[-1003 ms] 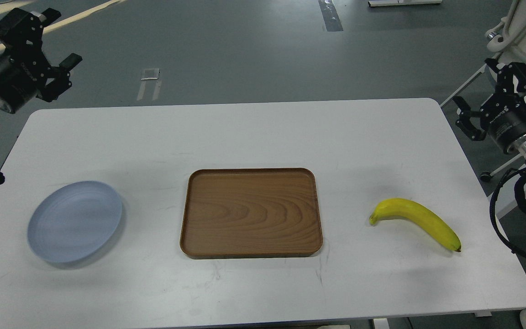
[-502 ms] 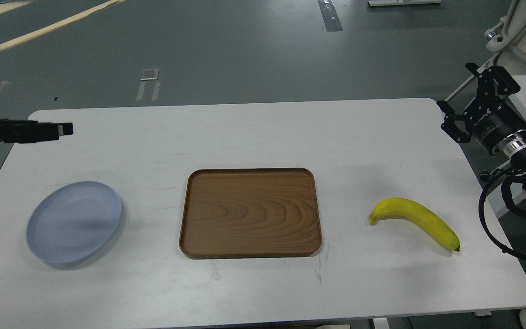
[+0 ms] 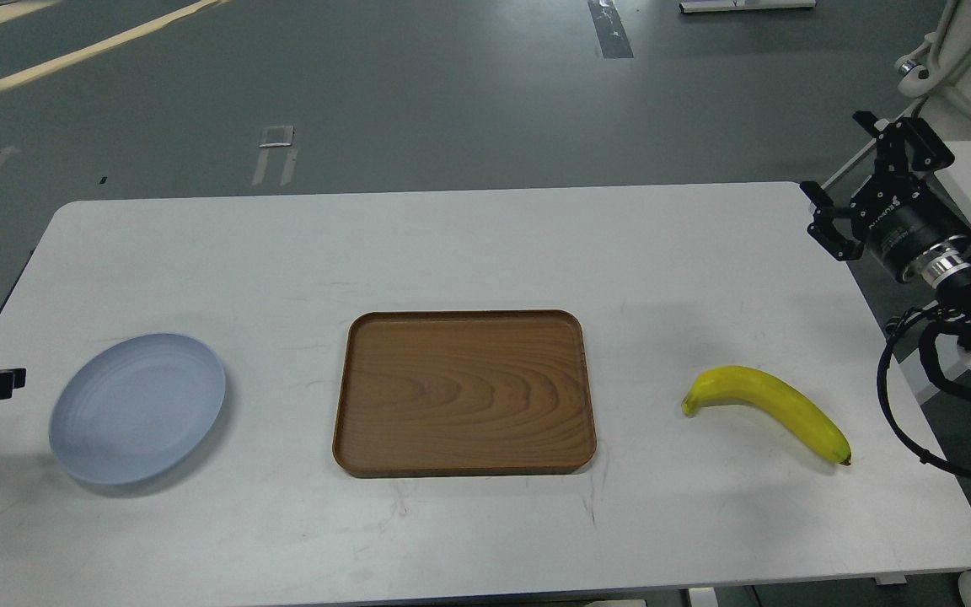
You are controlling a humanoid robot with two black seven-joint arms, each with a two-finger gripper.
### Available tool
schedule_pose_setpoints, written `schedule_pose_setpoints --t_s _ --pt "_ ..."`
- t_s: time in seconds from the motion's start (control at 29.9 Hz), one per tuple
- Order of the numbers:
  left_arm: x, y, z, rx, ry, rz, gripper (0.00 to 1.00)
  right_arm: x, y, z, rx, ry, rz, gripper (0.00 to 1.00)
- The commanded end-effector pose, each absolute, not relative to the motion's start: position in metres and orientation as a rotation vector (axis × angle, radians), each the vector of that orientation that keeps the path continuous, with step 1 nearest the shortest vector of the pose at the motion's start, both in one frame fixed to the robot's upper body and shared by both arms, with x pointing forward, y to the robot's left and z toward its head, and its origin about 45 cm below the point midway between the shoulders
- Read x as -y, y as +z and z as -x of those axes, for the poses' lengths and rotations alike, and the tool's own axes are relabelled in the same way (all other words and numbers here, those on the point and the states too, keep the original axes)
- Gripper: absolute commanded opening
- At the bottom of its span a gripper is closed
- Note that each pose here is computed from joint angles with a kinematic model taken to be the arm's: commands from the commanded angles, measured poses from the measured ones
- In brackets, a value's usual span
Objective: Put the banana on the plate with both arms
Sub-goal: 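Grasp the rim of the light blue plate with the left gripper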
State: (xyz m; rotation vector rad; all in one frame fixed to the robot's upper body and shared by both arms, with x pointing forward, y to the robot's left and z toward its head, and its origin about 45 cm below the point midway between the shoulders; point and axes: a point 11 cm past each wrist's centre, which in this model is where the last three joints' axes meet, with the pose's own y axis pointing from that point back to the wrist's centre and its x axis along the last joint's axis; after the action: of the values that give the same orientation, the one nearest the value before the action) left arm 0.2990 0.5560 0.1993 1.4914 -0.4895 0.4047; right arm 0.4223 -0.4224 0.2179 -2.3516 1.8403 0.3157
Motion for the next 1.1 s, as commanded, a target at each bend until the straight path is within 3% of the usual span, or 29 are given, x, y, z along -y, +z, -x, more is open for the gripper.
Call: schedule_pose_setpoints --t_s 0.0,0.3,0.64,0.84,1.07 --pt "-0.55 0.187 -0.299 0.471 0.394 -1.476 0.98 0.422 0.217 -0.422 -1.841 0.317 2.351 1.0" --pt "-0.539 0.164 -0.291 0.407 0.417 -1.424 0.94 0.423 0.217 -0.422 -1.842 0.319 2.351 1.0" --pt "-0.535 0.149 -0.291 0.388 0.413 -1.42 0.67 0.424 0.216 -0.421 -1.847 0.32 2.35 1.0" --pt "-0.529 0.146 -0.292 0.39 0.405 -1.408 0.62 0.423 0.215 -0.421 -1.846 0.322 2.35 1.0" --pt "-0.527 0.145 -0.293 0.377 0.433 -1.388 0.14 0.423 0.214 -0.42 -1.847 0.324 2.355 1.0"
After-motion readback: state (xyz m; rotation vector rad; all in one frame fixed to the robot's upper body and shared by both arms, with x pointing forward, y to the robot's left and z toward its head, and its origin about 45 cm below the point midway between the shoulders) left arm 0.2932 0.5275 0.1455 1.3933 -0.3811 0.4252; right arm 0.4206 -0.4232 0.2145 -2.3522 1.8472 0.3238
